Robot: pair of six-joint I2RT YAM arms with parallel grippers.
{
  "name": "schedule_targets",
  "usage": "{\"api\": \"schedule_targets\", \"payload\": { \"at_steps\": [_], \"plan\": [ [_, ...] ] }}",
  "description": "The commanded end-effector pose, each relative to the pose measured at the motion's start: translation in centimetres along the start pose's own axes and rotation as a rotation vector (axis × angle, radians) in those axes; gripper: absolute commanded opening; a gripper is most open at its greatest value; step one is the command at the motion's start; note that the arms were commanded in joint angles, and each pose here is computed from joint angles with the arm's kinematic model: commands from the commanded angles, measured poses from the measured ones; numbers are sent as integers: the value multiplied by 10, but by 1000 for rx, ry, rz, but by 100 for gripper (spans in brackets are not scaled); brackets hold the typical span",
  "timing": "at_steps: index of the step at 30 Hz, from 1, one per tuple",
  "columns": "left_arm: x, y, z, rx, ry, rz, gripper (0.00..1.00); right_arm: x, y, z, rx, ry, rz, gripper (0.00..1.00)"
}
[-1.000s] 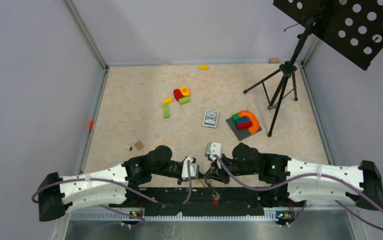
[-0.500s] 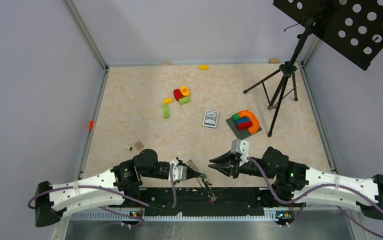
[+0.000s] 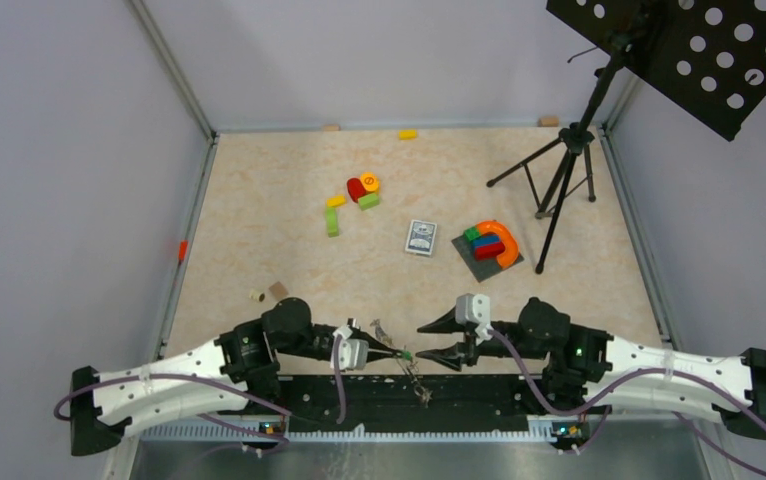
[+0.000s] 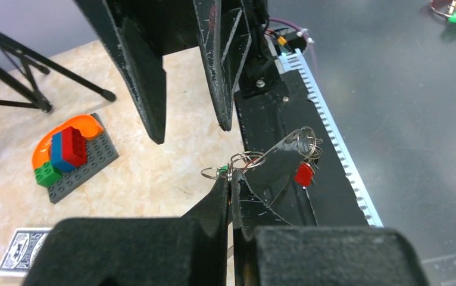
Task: Remove the keys from the keyring
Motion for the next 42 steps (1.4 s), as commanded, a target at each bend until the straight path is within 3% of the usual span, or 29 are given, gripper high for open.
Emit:
{"api": "schedule_targets", "payload": {
  "at_steps": [1, 13, 36, 42],
  "plan": [
    [36, -4, 2, -112, -56, -120, 0, 16, 13, -3, 118, -57, 85, 45],
    [50, -20, 3, -301, -51, -170, 0, 15, 27, -15, 251, -65, 107, 50],
    [47, -20, -5, -348, -40, -165, 0, 17, 42, -28, 381, -71, 93, 47],
    [44, -21, -5, -346, -38, -161, 0, 14, 43, -29, 394, -63, 82, 30]
  ]
}}
Point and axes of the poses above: each gripper's point midway between its finger pads, its own z axis back along the fingers, its own y axis along the line the jaws close on, x = y × z, the point moved 4 cm from there along z, back along the fingers
